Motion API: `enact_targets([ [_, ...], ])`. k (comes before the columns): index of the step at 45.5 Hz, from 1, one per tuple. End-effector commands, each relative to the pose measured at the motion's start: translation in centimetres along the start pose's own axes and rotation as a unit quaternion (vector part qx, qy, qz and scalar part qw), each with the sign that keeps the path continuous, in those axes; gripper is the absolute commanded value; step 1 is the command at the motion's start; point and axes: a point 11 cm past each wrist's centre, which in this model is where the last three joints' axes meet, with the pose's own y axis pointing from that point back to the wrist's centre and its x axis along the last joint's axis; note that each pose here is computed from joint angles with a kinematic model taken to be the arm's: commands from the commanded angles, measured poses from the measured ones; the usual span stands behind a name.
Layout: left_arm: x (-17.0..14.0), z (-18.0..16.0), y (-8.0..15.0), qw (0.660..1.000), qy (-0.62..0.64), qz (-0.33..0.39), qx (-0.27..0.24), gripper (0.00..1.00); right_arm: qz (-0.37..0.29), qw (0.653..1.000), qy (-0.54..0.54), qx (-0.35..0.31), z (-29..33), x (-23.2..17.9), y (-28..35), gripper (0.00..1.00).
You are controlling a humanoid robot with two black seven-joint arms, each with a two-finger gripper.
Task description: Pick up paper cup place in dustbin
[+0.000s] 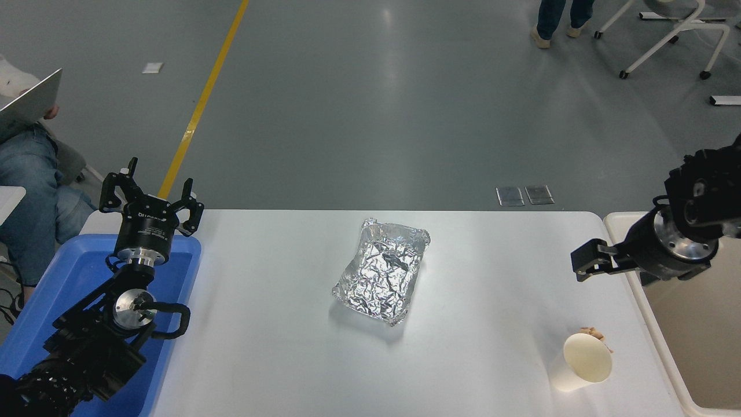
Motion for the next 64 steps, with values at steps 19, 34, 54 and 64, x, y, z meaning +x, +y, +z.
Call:
enact_targets([
  [19,0.0,0.0,0.0,1.000,0.000,0.000,0.000,0.99,-0.065,0.997,-0.023,0.035,0.6,-5.7,-8.2,1.00],
  [34,0.0,0.0,0.0,1.000,0.000,0.000,0.000,0.99,-0.054,0.997,-0.032,0.047,0.3,-5.9,-11.1,1.00],
  [54,-0.1,-0.1,0.0,1.000,0.001,-0.001,0.000,0.99,-0.013,0.999,-0.025,0.041,1.0,-5.9,-13.3,0.60],
  [64,-0.1,-0.1,0.0,1.000,0.001,-0.001,0.000,0.99,-0.007,0.999,-0.009,0.045,0.9,-5.6,-13.1,0.00],
])
